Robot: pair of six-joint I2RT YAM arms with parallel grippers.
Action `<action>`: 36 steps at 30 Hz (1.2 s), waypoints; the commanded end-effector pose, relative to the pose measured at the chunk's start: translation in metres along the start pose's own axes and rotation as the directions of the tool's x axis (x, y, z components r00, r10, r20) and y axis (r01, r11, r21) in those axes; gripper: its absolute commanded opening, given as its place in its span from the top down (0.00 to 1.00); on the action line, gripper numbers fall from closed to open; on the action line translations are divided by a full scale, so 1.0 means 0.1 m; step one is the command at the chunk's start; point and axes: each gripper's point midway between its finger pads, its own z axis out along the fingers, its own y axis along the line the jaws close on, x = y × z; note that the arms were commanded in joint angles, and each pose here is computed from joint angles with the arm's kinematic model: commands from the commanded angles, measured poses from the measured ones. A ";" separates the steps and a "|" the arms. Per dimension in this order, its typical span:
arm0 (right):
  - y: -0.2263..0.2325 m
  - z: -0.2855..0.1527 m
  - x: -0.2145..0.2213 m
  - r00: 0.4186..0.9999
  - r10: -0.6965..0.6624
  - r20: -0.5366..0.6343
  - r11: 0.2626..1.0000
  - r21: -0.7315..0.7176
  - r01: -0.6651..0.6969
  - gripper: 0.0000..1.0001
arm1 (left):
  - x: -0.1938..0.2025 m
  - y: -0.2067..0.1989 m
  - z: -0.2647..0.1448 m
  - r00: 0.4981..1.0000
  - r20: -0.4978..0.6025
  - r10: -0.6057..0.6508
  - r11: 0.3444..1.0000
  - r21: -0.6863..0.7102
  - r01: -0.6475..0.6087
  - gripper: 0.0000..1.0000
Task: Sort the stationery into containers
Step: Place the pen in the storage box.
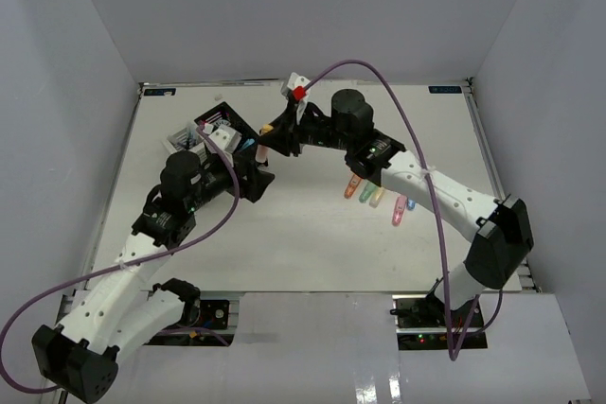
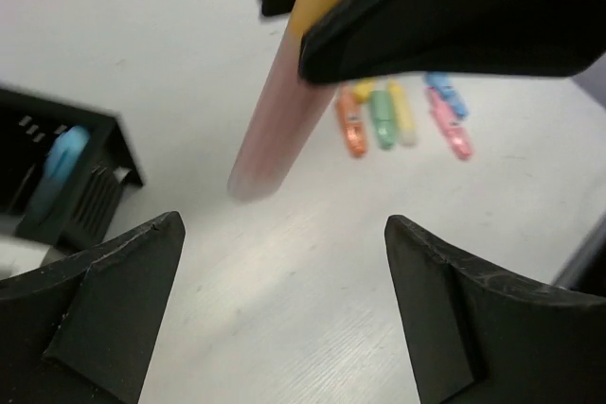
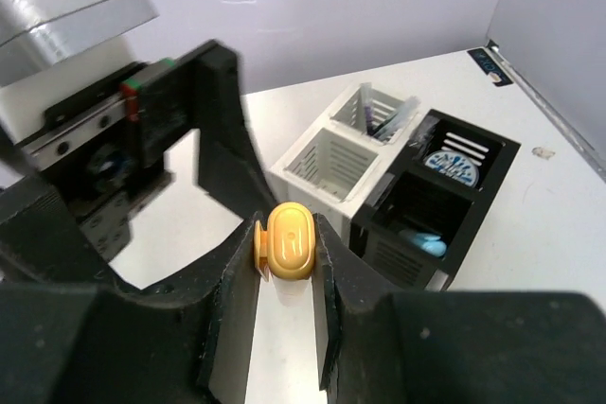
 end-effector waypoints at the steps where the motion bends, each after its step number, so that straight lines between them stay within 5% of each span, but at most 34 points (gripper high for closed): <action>1: -0.21 0.20 -0.37 0.988 -0.088 0.128 0.995 0.051 0.082 0.92 | 0.33 0.65 -0.33 0.996 -0.060 -0.062 0.912 -0.410 0.032 0.02; 6: -0.45 0.58 -0.23 0.984 -0.086 0.153 0.995 0.055 0.078 0.92 | 0.49 1.01 -0.64 0.995 -0.046 -0.089 0.776 -0.630 0.040 0.02; 12: -0.72 0.92 -0.04 0.987 -0.080 0.142 0.994 0.079 0.070 0.92 | 0.46 1.12 -0.74 0.995 -0.012 -0.097 0.714 -0.698 0.062 0.02; 27: -1.20 1.40 0.72 0.991 -0.068 0.112 0.985 0.167 0.049 0.88 | 0.39 1.14 -0.79 0.994 0.037 -0.103 0.712 -0.695 0.100 0.02; 31: -1.27 1.42 0.81 0.993 -0.069 0.097 0.980 0.190 0.050 0.67 | 0.37 1.14 -0.79 0.993 0.051 -0.107 0.718 -0.687 0.112 0.02; 36: -1.25 1.42 0.76 0.993 -0.071 0.097 0.981 0.185 0.052 0.23 | 0.36 1.15 -0.78 0.992 0.057 -0.111 0.725 -0.678 0.120 0.02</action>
